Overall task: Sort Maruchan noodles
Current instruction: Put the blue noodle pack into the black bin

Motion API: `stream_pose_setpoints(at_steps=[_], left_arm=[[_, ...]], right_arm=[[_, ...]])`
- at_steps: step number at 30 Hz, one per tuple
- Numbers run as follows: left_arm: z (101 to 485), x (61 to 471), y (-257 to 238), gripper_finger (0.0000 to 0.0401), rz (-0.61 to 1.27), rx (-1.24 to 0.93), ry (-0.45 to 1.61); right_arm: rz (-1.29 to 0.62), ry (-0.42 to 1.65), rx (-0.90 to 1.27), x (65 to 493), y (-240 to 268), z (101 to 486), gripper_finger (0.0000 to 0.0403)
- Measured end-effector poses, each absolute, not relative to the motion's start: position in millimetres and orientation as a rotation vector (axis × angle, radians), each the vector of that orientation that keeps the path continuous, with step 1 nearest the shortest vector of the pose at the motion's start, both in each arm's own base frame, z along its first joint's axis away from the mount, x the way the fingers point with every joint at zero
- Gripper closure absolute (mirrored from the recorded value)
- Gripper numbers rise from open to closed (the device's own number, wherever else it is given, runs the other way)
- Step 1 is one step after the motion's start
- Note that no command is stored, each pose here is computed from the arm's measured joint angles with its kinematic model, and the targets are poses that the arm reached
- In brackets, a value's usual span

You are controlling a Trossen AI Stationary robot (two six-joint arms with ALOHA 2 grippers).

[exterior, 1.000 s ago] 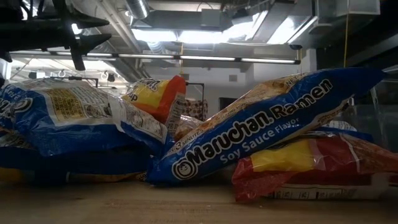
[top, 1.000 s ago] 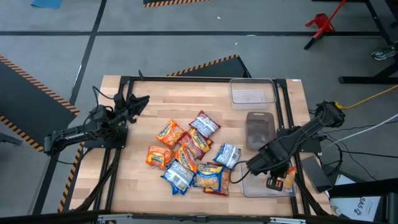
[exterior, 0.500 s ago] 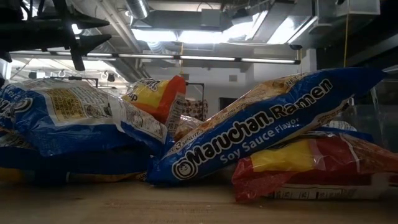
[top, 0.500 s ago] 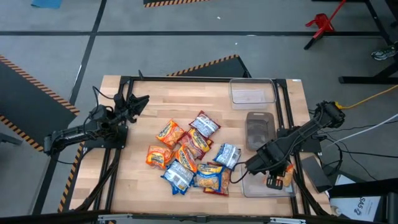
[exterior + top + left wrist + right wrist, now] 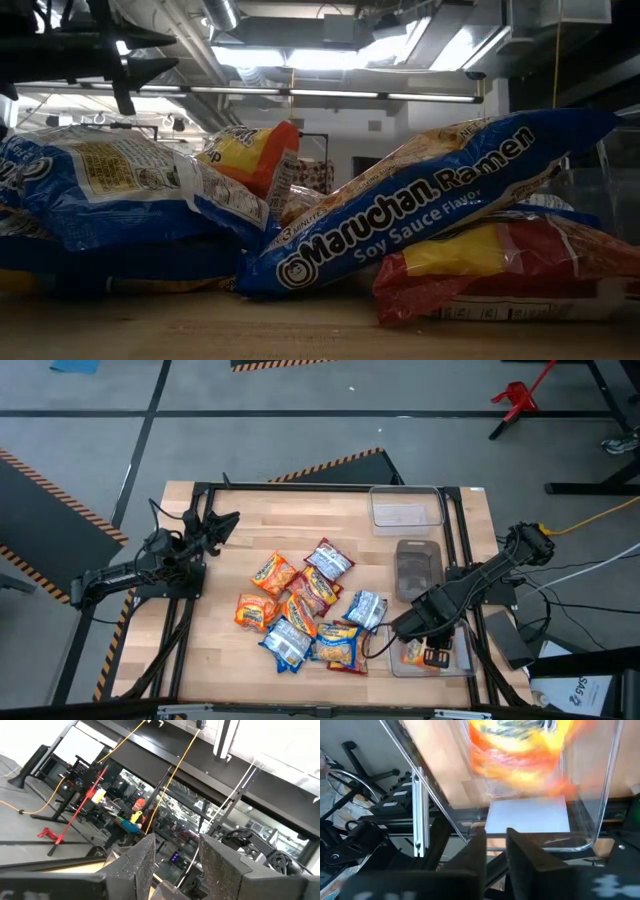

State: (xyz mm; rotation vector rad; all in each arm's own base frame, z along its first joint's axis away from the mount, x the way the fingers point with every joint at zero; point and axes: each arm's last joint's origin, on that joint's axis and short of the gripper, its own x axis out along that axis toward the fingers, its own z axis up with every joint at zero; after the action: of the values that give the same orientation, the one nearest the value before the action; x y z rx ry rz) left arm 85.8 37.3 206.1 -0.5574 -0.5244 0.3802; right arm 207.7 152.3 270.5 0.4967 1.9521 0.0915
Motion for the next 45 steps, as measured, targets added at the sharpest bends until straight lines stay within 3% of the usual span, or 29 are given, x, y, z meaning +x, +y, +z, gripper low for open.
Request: stream_pose_setpoints(at_steps=[7,13,20,31,37,45], left_arm=[[201.1,86.9,38.9,0.0254,0.434,-0.570,-0.486],[199.6,87.2,39.2,0.0254,0.445,-0.572,-0.473],[199.6,87.1,39.4,0.0254,0.453,-0.579,-0.478],[199.8,86.8,39.7,0.0254,0.460,-0.594,-0.488],[199.9,86.9,39.5,0.0254,0.446,-0.622,-0.493],[200.0,87.3,38.9,0.0254,0.418,-0.651,-0.493]], right_arm=[[0.083,1.949,0.494,207.7,152.1,270.5,0.0245],[0.072,1.944,0.490,207.9,151.9,270.3,0.0210],[0.080,1.919,0.510,210.5,153.6,278.1,0.0209],[0.139,1.748,0.560,223.9,153.8,325.4,0.0208],[0.036,1.472,0.615,249.7,126.3,358.0,0.0207],[-0.170,1.071,0.482,281.3,80.6,381.0,0.0207]])
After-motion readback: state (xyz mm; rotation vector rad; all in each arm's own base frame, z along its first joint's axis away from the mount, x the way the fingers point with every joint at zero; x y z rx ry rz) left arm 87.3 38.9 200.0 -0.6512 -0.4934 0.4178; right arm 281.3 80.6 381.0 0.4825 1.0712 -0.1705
